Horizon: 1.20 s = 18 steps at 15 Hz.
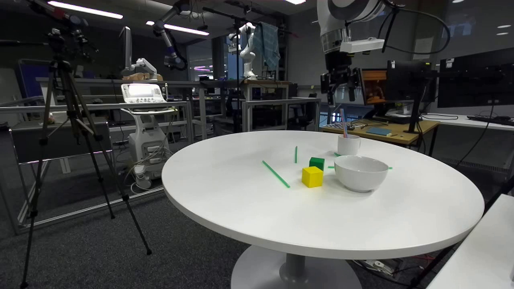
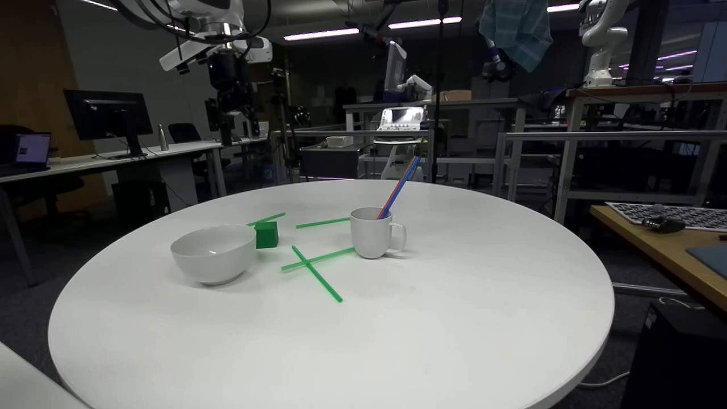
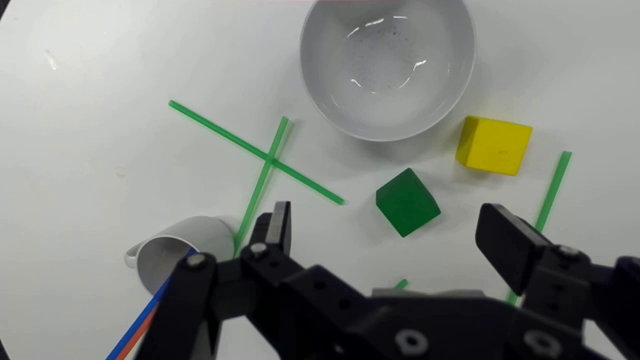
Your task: Take the red straw out of the white mug
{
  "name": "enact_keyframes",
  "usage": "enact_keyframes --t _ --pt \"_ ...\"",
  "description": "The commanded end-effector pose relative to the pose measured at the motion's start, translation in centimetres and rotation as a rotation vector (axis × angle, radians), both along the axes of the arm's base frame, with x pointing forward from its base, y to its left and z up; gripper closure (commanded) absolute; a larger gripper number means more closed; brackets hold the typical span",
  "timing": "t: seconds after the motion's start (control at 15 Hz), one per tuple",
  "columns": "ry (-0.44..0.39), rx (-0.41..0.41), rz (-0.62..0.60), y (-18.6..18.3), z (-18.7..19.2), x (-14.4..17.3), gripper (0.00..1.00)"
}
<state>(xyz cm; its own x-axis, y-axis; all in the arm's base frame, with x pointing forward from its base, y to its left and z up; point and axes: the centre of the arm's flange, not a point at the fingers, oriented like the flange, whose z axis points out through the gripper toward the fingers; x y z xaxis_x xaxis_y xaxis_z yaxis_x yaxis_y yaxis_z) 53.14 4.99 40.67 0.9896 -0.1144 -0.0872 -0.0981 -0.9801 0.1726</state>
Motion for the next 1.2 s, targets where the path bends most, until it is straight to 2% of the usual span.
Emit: enact_keyframes --t 0.0,0.33,0.4,1.13 --pt "-0.039 0.0 -0.014 -2.5 1.5 2.0 0.0" --pt "-0.059 0.019 -0.046 -5.3 3.0 2.9 0.0" --pt "-0.049 0.006 -0.052 -4.3 2.4 1.5 0.0" --pt "-0.057 -0.004 -0.051 -5.1 2.5 1.8 0.0"
